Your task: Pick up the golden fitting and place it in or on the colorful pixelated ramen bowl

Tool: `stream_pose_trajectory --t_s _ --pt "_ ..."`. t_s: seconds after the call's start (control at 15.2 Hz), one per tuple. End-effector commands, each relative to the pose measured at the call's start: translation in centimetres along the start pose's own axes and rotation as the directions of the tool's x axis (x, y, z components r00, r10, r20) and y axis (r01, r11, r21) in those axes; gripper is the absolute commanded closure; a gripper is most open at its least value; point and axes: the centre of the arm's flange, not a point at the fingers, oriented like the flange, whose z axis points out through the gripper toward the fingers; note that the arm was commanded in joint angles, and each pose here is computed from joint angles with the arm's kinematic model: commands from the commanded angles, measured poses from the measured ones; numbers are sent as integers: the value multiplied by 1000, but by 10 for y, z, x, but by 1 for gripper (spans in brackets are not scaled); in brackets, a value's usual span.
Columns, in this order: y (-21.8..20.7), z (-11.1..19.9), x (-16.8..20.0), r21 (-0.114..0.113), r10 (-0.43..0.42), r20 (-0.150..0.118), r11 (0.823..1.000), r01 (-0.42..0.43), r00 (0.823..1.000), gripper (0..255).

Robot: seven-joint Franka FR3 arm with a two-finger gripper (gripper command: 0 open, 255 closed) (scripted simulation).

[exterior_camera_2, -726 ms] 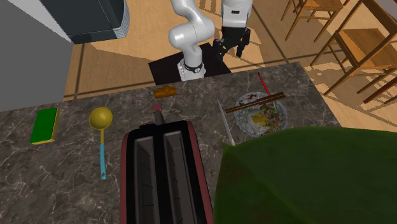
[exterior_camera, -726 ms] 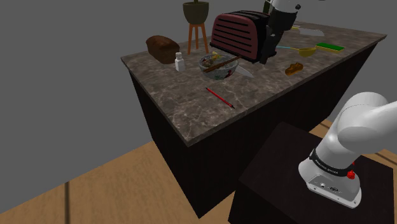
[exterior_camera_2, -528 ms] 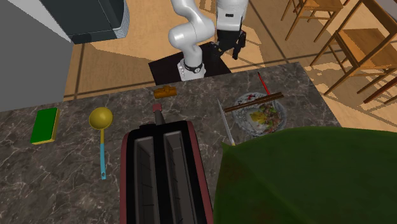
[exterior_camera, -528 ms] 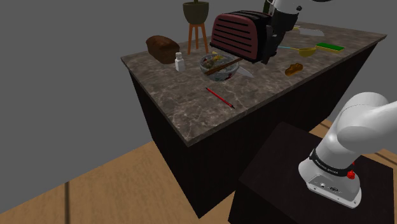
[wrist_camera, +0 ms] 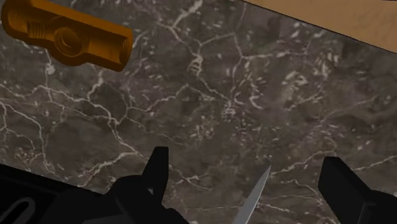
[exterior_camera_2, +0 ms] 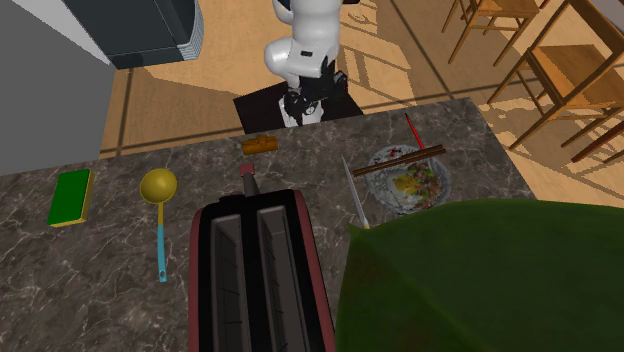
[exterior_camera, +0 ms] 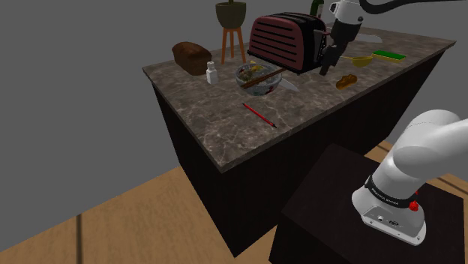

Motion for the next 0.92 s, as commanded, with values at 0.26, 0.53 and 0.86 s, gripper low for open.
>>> stream_pose_trajectory --t_s 0.26,0.53,0.86 --pt "73 25 -15 -9 81 7 997 -81 997 0" --pt "120 42 -30 -14 134 11 991 -134 991 0" --pt "124 64 -32 -15 139 12 990 -139 990 0"
